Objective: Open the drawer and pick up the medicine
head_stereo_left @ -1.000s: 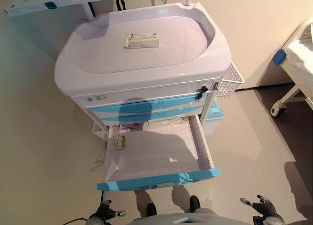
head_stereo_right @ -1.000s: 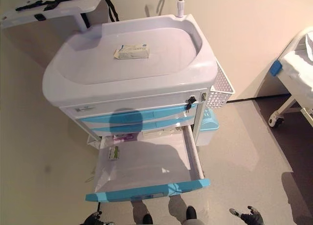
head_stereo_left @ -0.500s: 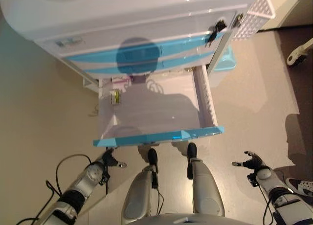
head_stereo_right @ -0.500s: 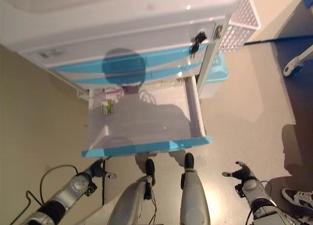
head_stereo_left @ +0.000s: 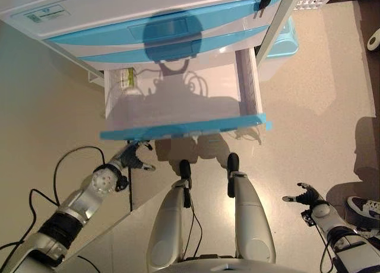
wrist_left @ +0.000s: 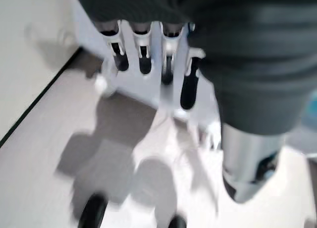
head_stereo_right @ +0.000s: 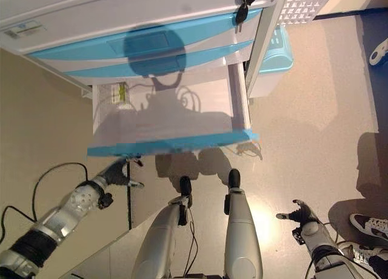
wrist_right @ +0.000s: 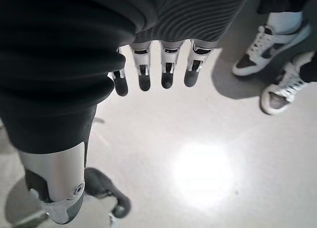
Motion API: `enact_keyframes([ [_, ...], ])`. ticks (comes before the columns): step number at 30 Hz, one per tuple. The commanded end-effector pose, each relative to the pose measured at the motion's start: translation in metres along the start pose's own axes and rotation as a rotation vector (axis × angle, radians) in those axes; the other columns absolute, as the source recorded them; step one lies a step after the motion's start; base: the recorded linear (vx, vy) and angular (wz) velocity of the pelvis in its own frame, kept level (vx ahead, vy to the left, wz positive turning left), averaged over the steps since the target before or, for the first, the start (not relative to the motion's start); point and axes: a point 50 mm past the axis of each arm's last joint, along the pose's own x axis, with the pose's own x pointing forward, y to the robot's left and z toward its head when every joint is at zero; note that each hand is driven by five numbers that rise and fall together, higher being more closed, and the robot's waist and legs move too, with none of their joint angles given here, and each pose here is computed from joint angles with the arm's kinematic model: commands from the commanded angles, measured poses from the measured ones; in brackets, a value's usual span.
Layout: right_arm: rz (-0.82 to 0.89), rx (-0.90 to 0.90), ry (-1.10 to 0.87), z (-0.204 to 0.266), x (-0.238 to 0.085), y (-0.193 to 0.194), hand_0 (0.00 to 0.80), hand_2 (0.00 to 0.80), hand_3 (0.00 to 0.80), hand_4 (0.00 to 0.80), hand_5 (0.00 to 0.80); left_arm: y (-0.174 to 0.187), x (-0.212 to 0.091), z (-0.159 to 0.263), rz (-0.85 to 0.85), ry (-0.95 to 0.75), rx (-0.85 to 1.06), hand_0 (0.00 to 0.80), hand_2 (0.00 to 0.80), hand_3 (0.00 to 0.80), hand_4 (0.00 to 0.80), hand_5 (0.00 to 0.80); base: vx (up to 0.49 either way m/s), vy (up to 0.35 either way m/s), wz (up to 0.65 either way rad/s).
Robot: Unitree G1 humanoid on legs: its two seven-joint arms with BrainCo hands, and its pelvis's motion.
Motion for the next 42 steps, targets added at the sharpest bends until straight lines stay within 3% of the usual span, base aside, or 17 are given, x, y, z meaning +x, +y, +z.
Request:
enact_keyframes([
  [1,0.010,-0.028,0.090,-0.031,-0.007,0.006,0.000,0.000,0.000,0.000,0.000,0.068,0.006,0.029,0.277,-0.129,0.050,0.000,0.000,0.000,0.000,0.000,0.004,-0.006,0.05],
  [8,0.020,0.005,0.106,-0.033,-0.008,0.013,0.000,0.000,0.000,0.000,0.000,0.123,0.027,0.060,0.450,-0.153,0.231,0.000,0.000,0.000,0.000,0.000,0.000,-0.002,0.01],
  [16,0.050,-0.020,0.078,-0.022,-0.007,0.022,0.000,0.000,0.000,0.000,0.000,0.144,0.052,0.068,0.522,-0.078,0.263,0.000,0.000,0.000,0.000,0.000,0.000,-0.002,-0.03],
  [24,0.071,-0.027,0.057,-0.014,-0.006,0.029,0.000,0.000,0.000,0.000,0.000,0.147,0.066,0.065,0.485,-0.002,0.283,0.000,0.000,0.000,0.000,0.000,0.000,0.000,0.00],
  [32,0.077,-0.021,0.067,-0.016,-0.007,0.033,0.000,0.000,0.000,0.000,0.000,0.132,0.061,0.058,0.465,-0.021,0.242,0.000,0.000,0.000,0.000,0.000,0.000,0.000,0.00],
  [36,0.091,-0.018,0.078,-0.021,-0.009,0.040,0.000,0.000,0.000,0.000,0.000,0.112,0.039,0.042,0.492,-0.060,0.159,0.000,0.000,0.000,0.000,0.000,0.000,0.000,0.00],
  [41,0.111,-0.019,0.096,-0.028,-0.013,0.048,0.000,0.000,0.000,0.000,0.000,0.077,0.013,0.014,0.478,-0.056,-0.066,0.000,0.000,0.000,0.000,0.000,0.000,0.000,0.00],
  [42,0.119,-0.024,0.101,-0.030,-0.014,0.050,0.000,0.000,0.000,0.000,0.000,0.057,0.003,0.005,0.457,-0.058,-0.236,0.000,0.000,0.000,0.000,0.000,0.000,0.000,0.00],
])
